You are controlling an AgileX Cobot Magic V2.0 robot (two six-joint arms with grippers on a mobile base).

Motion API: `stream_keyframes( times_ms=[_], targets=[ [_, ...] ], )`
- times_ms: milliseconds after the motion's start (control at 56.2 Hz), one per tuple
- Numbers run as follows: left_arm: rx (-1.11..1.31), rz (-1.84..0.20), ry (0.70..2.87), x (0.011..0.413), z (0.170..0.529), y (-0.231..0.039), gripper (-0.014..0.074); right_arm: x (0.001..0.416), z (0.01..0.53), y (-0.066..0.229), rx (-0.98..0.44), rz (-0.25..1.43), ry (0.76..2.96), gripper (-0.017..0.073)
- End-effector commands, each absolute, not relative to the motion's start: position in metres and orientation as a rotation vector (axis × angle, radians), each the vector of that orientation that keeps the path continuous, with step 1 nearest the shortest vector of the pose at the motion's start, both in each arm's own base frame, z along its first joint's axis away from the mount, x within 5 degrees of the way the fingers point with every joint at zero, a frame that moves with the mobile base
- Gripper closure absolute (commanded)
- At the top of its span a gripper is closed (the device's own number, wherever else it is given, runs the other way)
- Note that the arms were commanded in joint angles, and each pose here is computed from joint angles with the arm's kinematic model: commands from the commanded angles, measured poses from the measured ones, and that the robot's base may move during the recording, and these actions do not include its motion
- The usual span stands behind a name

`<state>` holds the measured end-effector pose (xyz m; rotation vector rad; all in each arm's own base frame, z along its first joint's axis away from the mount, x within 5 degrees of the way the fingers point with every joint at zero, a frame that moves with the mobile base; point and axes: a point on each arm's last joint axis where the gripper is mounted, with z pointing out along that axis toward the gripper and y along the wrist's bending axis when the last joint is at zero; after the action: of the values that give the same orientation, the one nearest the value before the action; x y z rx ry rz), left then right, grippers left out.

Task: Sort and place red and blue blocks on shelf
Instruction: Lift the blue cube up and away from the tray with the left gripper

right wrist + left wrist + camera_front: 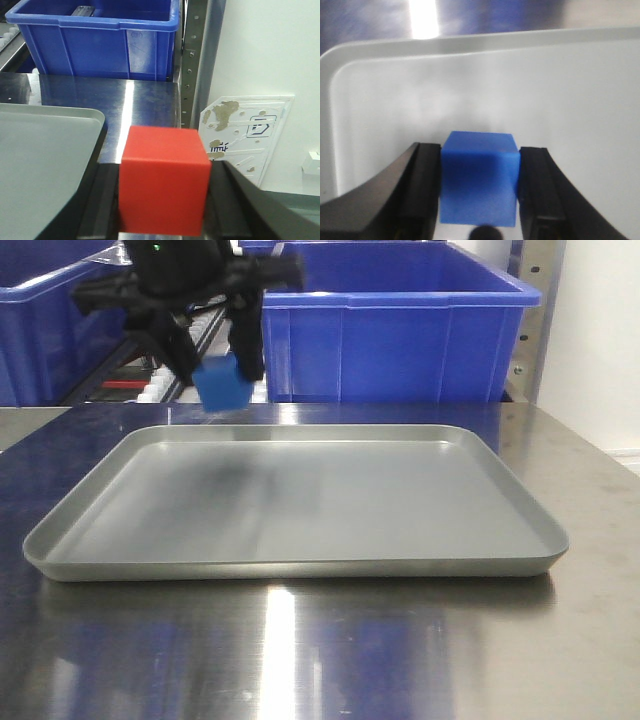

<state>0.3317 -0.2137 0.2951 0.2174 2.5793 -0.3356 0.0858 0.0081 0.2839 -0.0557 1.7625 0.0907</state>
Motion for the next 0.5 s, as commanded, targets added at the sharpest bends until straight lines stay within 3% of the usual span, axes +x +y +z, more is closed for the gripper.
stream_keyframes(
  times_ms=[0, 249, 481],
  targets=[
    [0.287, -0.463, 2.355, 0.317, 0.332, -0.195, 0.0297, 0.087, 0.301, 0.007, -0.056, 0.072, 1.645, 0.0260],
    [0.406, -0.377, 2.168, 0.279, 0.323, -0.131, 0.0297, 0.087, 0.301, 0.007, -0.056, 0.072, 1.645, 0.0260],
    [0.245, -0.233, 2.000, 0.237, 0.325, -0.065, 0.0297, 0.087, 0.301, 0.007, -0.056, 0.072, 1.645, 0.0260]
  ],
)
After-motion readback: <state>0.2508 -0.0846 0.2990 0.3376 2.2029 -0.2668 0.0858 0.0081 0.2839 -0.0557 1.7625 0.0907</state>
